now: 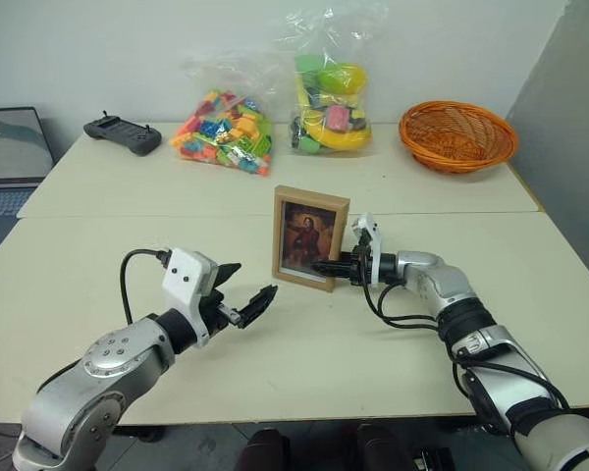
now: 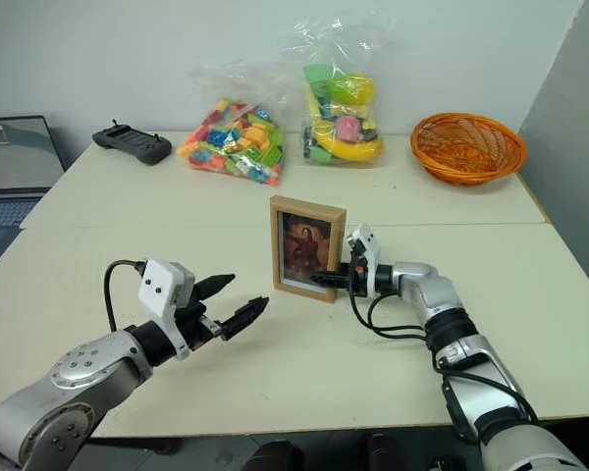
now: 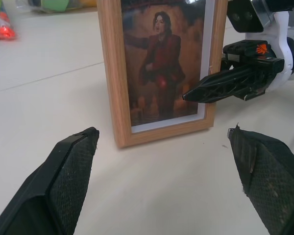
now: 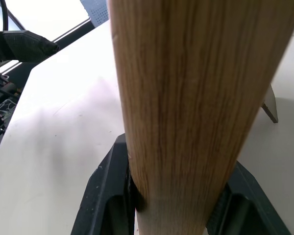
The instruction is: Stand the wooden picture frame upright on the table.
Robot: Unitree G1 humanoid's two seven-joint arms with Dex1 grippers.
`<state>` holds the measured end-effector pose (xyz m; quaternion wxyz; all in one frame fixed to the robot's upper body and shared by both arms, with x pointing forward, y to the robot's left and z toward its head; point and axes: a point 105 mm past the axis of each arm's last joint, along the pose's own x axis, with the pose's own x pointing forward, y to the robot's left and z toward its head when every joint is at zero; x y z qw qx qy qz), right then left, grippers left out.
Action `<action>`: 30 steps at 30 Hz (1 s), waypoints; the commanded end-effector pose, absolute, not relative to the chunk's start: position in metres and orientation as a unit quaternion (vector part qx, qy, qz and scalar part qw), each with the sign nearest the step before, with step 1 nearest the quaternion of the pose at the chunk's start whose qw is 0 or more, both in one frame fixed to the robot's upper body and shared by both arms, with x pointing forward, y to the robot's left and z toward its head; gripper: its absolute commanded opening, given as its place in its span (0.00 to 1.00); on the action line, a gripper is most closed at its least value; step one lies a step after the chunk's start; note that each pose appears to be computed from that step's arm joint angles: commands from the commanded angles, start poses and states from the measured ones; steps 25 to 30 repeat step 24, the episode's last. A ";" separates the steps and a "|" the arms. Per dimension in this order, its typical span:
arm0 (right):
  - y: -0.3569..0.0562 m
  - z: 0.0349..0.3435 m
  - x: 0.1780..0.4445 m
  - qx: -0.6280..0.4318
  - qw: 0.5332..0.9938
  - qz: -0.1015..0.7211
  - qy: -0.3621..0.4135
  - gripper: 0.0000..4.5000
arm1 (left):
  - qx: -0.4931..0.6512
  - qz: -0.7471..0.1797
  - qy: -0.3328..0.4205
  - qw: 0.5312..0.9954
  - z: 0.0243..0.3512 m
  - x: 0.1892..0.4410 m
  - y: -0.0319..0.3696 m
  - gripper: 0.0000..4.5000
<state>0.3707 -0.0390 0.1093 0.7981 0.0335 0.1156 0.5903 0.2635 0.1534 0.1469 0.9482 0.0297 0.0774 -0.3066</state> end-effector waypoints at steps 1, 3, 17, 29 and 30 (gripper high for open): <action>-0.045 0.115 0.367 0.017 0.797 0.597 0.086 0.37 | 0.039 -0.314 0.056 0.947 0.155 0.267 0.154 1.00; -0.048 0.112 0.366 0.011 0.799 0.595 0.087 0.47 | 0.041 -0.315 0.055 0.947 0.157 0.271 0.156 1.00; -0.140 0.148 0.338 -0.038 0.855 0.509 0.095 1.00 | 0.038 -0.358 0.101 0.927 0.175 0.294 0.190 1.00; -0.122 0.205 0.302 -0.041 0.847 0.526 0.070 1.00 | 0.055 -0.373 0.111 0.920 0.200 0.309 0.214 1.00; -0.122 0.205 0.302 -0.041 0.847 0.526 0.070 1.00 | 0.055 -0.373 0.111 0.920 0.200 0.309 0.214 1.00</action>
